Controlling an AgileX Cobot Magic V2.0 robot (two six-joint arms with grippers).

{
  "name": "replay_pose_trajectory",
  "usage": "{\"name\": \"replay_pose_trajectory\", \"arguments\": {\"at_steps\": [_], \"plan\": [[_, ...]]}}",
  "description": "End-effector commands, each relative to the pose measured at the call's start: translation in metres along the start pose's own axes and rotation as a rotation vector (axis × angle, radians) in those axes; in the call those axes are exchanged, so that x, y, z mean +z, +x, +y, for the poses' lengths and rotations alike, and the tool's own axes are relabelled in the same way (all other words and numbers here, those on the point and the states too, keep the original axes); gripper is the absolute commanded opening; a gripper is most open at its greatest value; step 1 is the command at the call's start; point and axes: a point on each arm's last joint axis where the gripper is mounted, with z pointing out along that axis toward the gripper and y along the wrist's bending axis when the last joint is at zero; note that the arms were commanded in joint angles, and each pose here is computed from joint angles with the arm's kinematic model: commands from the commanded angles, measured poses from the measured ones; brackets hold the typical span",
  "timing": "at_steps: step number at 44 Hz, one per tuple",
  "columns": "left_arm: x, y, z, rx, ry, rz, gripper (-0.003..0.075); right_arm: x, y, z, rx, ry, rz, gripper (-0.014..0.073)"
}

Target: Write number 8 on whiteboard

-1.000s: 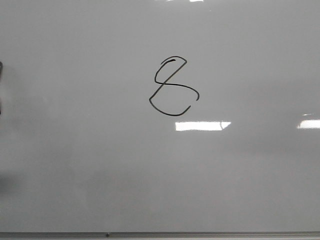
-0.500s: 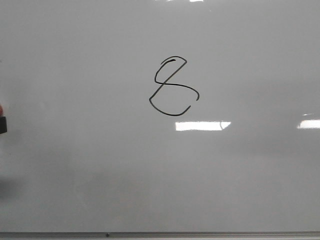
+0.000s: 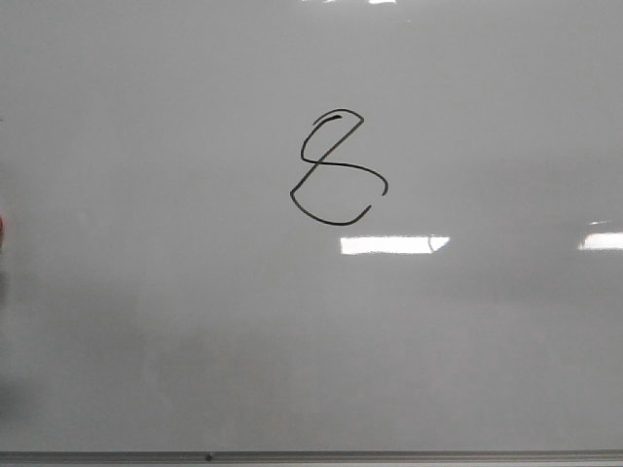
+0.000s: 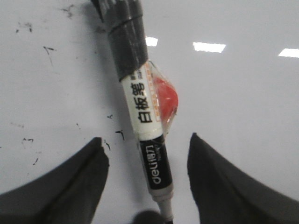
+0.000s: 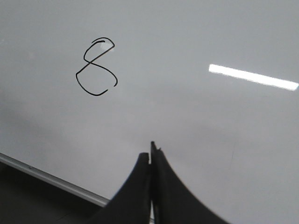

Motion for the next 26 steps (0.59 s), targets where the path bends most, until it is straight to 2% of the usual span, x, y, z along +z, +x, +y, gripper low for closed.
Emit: {"name": "replay_pose_trajectory", "arguments": {"at_steps": [1, 5, 12, 19, 26], "plan": [[-0.017, -0.034, -0.003, -0.007, 0.033, -0.294, 0.0468, -0.003, -0.015, -0.002, 0.014, 0.026, -0.095, -0.0067], [-0.037, -0.041, -0.003, -0.008, 0.047, -0.342, 0.0430, -0.003, -0.015, -0.002, 0.014, 0.026, -0.096, -0.0067], [-0.066, -0.054, -0.012, 0.027, 0.141, -0.396, 0.0297, -0.003, -0.015, -0.002, 0.014, 0.026, -0.096, -0.0067], [-0.079, -0.071, -0.018, 0.080, 0.164, -0.313, 0.0150, -0.003, -0.015, -0.002, 0.014, 0.026, -0.096, -0.0067], [-0.100, -0.104, -0.022, 0.166, 0.148, -0.242, -0.0008, -0.003, -0.015, -0.002, 0.014, 0.026, -0.096, -0.0067]]}}
